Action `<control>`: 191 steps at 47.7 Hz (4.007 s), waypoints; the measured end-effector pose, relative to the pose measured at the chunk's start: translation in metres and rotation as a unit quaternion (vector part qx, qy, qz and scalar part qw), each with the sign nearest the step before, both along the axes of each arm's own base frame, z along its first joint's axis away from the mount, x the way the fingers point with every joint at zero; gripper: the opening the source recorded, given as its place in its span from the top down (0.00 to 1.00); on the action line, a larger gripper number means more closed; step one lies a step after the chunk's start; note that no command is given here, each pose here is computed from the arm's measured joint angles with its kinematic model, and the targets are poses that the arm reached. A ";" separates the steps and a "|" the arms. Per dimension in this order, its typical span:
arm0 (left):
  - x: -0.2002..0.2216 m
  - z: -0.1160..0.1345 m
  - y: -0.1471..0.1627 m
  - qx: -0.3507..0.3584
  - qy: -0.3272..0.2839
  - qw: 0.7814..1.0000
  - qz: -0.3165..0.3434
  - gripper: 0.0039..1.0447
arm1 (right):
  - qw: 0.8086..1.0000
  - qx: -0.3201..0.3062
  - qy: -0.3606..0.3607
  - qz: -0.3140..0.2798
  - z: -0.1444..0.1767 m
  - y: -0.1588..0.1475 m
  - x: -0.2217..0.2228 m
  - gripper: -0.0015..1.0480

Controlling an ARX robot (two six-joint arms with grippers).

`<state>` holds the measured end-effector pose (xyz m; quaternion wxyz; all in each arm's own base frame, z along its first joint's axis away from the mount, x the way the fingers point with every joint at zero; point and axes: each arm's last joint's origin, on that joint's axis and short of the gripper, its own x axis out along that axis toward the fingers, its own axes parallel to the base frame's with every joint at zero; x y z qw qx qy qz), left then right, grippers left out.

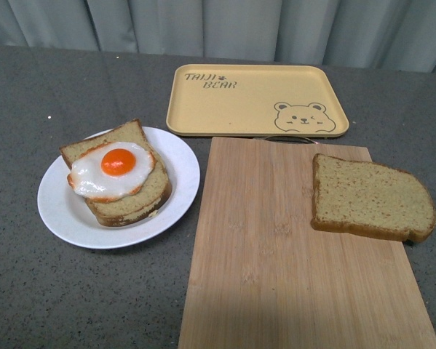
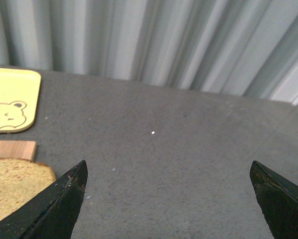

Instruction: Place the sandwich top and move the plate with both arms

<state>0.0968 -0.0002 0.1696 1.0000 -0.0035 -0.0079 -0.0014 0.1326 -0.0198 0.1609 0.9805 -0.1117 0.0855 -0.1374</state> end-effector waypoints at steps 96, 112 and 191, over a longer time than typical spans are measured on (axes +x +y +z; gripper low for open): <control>0.000 0.000 0.000 0.000 0.000 1.000 0.000 0.06 | 0.752 0.522 0.236 0.324 -0.051 0.050 0.196 0.97; 0.000 0.000 0.000 0.000 0.000 1.000 0.000 0.06 | 0.654 0.579 0.297 0.386 -0.081 0.186 0.213 0.97; 0.000 0.000 0.000 0.000 0.000 1.000 0.000 0.06 | 0.981 0.115 -0.078 0.137 -0.025 0.058 0.113 0.80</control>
